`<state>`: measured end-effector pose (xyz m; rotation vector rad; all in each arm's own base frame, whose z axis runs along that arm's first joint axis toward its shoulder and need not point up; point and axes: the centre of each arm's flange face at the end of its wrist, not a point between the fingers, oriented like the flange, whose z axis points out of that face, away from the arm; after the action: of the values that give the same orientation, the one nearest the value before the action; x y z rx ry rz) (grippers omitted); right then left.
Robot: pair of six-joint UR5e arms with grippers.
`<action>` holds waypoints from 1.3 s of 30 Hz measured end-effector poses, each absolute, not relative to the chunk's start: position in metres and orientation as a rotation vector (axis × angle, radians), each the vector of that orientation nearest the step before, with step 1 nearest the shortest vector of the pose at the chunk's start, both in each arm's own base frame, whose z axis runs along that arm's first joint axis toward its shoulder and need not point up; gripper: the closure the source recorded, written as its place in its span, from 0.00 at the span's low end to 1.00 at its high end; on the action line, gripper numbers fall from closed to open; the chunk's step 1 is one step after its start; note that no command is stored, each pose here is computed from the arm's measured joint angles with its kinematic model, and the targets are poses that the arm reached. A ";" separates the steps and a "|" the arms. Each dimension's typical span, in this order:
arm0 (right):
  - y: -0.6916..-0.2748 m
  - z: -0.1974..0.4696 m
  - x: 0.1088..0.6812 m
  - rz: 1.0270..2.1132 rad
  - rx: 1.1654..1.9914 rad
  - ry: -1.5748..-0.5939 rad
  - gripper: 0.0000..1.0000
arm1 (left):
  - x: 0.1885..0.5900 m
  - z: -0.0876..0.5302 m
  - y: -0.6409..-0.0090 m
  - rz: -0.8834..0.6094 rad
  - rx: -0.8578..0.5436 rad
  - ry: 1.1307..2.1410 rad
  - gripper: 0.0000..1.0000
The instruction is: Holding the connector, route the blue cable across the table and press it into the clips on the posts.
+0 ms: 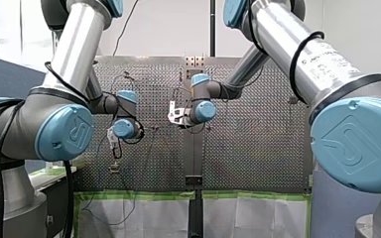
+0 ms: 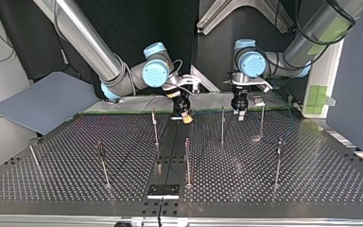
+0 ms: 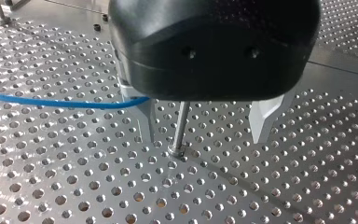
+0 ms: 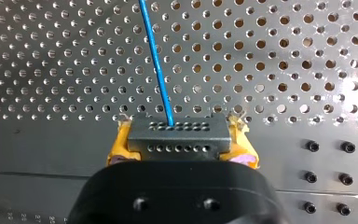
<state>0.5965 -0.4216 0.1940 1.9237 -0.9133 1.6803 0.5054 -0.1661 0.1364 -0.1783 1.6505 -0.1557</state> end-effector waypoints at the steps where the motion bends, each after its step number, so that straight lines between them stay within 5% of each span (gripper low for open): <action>1: -0.422 0.194 0.597 1.680 1.924 -0.913 1.00 | 0.505 0.136 -0.166 -0.156 -0.178 1.650 0.01; 39: -0.422 0.191 0.591 1.647 1.953 -0.934 1.00 | 0.503 0.123 -0.177 -0.173 -0.147 1.703 0.05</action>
<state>0.5912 -0.4221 0.1913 1.9529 -0.9337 1.6468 0.5027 -0.1771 0.1232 -0.1471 1.7035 -0.1726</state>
